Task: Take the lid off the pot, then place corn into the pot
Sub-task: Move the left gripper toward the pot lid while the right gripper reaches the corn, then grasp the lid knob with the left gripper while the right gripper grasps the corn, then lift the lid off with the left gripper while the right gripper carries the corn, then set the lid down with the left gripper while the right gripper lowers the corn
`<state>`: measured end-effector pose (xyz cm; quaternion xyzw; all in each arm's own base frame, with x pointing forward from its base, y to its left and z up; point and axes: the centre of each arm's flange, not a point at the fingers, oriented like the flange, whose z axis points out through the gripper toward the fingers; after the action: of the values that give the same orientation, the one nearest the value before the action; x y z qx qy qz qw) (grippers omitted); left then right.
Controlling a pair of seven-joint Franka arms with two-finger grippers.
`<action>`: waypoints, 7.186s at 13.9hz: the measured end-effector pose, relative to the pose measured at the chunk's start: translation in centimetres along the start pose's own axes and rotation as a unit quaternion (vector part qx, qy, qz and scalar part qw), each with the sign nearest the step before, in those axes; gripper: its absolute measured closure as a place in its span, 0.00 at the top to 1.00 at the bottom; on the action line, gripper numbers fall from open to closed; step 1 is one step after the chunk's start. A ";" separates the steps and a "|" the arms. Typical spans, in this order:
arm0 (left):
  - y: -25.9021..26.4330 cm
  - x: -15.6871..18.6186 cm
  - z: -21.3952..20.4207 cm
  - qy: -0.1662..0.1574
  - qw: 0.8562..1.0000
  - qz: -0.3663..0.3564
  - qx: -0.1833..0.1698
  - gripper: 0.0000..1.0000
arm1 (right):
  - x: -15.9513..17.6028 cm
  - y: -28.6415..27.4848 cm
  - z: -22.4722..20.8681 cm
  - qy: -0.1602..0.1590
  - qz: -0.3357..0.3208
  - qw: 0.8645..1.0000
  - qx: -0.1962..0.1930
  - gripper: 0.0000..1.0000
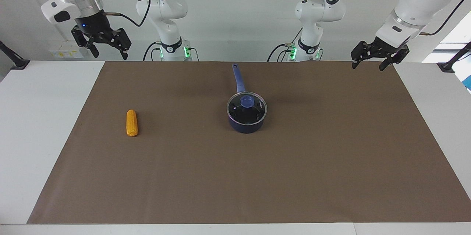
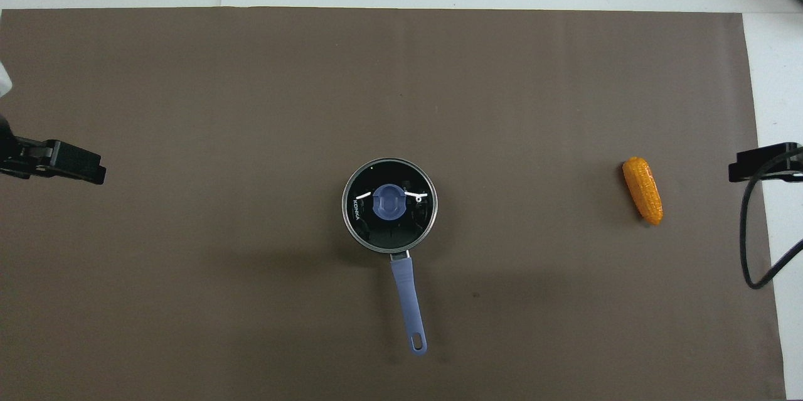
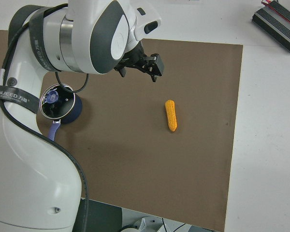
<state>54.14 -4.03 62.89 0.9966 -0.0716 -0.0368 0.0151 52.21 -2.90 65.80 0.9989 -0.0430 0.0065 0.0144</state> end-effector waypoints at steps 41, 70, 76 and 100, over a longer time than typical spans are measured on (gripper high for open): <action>34.5 2.4 21.3 0.038 0.994 -0.101 -0.013 1.00 | 6.1 3.6 37.0 -0.044 -0.216 0.975 0.000 0.93; 25.7 7.3 17.3 0.042 0.996 -0.075 0.010 0.59 | 3.8 -15.2 12.2 -0.015 -0.156 0.988 0.002 0.37; 13.8 9.8 17.8 0.023 1.000 -0.009 0.018 0.59 | 2.6 -28.5 18.1 -0.005 -0.132 0.991 0.021 0.37; -3.1 9.9 28.3 0.075 0.993 0.087 0.026 0.59 | -1.3 -45.8 29.4 -0.016 -0.147 0.989 0.020 0.37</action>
<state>62.25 -3.13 33.85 0.9866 -0.1574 0.0419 -0.0027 55.19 41.99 35.09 0.9944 0.1046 -0.0105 -0.0056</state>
